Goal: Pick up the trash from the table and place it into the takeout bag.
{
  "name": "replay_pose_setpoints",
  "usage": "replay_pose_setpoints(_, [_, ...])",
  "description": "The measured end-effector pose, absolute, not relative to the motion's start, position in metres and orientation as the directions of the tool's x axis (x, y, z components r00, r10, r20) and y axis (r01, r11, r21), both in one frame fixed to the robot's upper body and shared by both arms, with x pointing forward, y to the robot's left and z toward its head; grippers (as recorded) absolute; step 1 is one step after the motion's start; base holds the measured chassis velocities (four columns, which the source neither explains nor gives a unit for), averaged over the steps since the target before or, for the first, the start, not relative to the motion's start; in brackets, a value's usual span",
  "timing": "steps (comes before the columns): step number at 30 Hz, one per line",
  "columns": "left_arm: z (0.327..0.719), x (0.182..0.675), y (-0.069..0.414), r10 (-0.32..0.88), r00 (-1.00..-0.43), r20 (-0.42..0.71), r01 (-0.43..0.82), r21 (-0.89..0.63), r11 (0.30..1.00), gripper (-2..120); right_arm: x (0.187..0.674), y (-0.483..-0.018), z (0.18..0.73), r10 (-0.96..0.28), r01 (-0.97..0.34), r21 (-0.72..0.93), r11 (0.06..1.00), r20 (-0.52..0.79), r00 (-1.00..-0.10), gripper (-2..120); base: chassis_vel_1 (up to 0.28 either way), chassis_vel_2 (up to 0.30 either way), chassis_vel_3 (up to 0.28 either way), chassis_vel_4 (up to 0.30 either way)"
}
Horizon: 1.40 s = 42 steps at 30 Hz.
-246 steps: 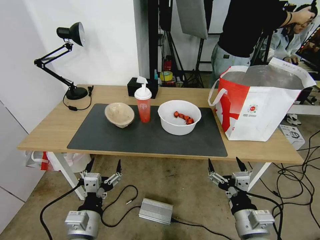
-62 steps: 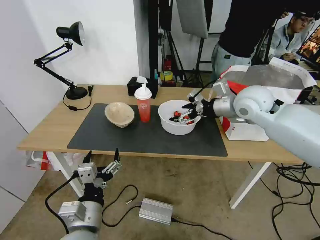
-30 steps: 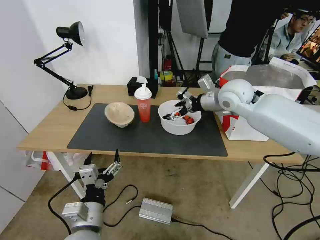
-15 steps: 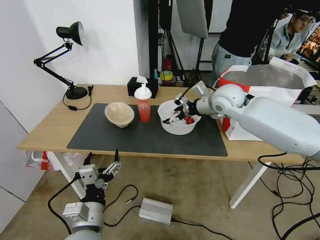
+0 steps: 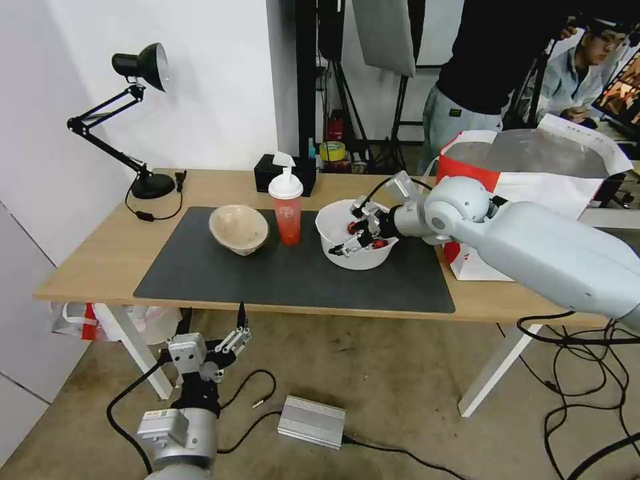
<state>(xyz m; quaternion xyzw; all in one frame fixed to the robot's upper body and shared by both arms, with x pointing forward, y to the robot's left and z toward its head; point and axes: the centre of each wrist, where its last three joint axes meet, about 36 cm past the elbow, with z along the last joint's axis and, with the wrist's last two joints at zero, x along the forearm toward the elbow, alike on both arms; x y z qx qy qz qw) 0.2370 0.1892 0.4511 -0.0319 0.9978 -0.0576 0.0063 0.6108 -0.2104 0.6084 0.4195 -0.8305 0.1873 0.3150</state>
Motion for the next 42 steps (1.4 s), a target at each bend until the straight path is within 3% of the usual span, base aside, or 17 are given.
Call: replay_pose_setpoints(42, [0.45, 0.233, 0.186, -0.07, -0.997, -0.012, -0.068, -0.109, 0.992, 100, 0.619, -0.216, 0.581, -0.544, -0.804, -0.034, 0.594, 0.72, -0.432, 100, 0.0, 0.0, 0.0, 0.0])
